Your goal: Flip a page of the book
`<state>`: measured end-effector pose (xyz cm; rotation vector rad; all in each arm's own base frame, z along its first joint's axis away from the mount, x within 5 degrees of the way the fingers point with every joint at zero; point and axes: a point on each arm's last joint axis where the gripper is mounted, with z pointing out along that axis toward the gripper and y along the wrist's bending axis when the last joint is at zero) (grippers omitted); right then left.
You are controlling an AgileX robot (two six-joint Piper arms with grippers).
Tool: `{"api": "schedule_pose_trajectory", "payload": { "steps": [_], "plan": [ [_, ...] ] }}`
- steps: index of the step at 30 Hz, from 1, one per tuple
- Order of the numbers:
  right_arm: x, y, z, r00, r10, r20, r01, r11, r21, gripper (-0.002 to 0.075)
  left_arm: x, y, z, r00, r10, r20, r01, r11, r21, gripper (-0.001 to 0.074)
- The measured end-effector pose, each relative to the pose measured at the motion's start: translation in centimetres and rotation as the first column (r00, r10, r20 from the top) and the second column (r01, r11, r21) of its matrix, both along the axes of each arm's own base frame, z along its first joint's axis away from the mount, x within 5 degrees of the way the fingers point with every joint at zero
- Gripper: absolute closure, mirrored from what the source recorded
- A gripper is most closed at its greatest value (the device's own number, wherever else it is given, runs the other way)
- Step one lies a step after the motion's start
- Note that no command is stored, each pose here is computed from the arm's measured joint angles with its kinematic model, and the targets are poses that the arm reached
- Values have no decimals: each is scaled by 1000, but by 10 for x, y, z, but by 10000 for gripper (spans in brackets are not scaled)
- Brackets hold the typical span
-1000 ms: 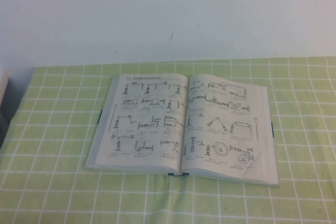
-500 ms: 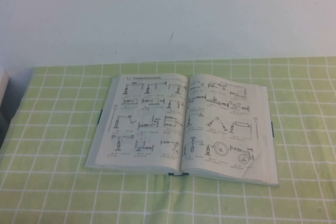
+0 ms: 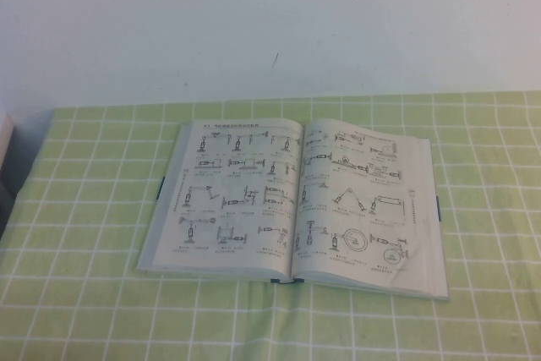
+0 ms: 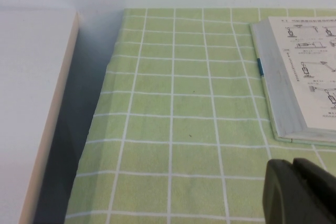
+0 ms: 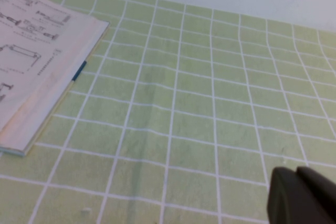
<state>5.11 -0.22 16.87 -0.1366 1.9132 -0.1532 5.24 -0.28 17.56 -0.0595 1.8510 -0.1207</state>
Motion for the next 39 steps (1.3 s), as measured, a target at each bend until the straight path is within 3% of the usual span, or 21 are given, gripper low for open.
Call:
{"api": "schedule_pose_trajectory", "payload": {
  "steps": [6,10,14,18,21,25,33,39],
  "plan": [
    [0,-1,0,1000,-1,5,2,1000,-20,728,1,0,3,999,0,43,0,1000,7,738],
    [3,-1,6,996,1,85,2,999,-34,728,4,0,18,976,-1,219,1,1000,-3,738],
    [6,-1,27,950,11,312,4,999,-48,728,2,0,42,884,1,468,7,1000,-16,738],
    [3,0,53,822,24,569,10,998,-57,728,-5,0,62,751,7,661,15,1000,-27,738],
    [-2,1,66,722,26,691,5,999,-43,728,-10,0,72,665,10,747,19,999,-31,738],
    [-7,2,75,638,28,769,-1,999,-36,728,-14,0,78,608,13,794,23,999,-34,738],
    [-7,2,76,635,-1,773,-45,998,38,728,-15,2,79,601,43,798,37,996,-82,738],
    [-10,1,102,762,-18,647,-27,998,60,728,-13,1,95,741,30,670,27,997,-75,738]
  ]
}}
